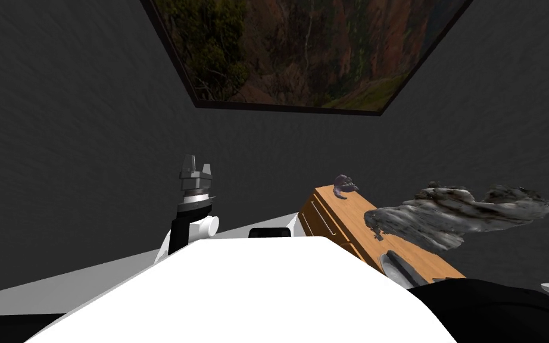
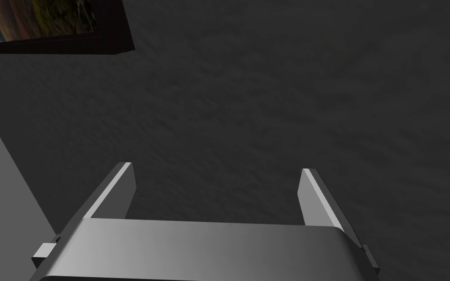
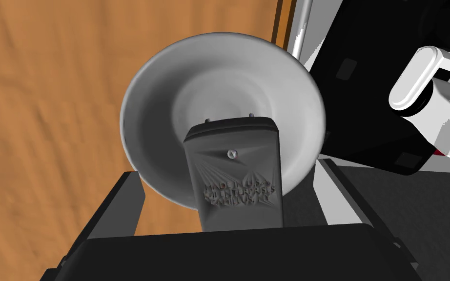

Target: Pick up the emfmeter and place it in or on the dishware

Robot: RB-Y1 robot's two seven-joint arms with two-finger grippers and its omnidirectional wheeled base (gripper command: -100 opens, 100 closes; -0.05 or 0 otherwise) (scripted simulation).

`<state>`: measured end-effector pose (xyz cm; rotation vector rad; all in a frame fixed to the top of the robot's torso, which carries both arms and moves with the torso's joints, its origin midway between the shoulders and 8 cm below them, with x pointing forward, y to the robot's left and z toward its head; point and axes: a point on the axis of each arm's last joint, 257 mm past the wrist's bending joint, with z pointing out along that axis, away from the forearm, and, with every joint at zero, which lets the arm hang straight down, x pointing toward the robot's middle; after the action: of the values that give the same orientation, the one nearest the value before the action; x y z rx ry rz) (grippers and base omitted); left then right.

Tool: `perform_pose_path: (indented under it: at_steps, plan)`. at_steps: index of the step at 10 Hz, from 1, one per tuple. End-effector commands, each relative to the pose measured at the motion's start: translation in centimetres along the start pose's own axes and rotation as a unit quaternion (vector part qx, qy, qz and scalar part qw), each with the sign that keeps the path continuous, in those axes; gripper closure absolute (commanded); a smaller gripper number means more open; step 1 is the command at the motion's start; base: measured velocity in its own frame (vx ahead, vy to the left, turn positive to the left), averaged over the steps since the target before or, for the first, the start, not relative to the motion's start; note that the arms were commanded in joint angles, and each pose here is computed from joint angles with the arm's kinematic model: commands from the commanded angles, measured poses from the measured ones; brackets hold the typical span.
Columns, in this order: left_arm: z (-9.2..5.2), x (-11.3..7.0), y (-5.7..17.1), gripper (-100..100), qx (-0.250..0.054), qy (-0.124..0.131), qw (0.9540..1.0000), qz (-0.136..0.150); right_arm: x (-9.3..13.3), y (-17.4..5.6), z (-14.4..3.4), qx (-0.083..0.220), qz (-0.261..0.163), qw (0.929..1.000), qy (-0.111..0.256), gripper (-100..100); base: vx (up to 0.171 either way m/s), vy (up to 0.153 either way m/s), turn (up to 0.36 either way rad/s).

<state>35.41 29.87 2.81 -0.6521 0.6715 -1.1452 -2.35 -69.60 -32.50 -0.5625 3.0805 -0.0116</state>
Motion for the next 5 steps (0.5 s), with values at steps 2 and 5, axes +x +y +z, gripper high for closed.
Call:
perform_pose_path:
  at_steps: [2, 5]
  plan:
    - [0.0, 0.0, 0.0, 0, 0.000, 0.000, 1.0000, 0.000, -1.3, -1.0, -1.9, -0.003, -0.032, 0.9995, 0.000, -100, 0.133, 0.010, -0.291]
    - [-0.5, -0.2, 0.8, 0, -0.013, -0.001, 0.9999, 0.003, -2.9, -2.0, -4.4, -0.006, -0.073, 0.9973, 0.002, -100, 0.108, 0.003, -0.239]
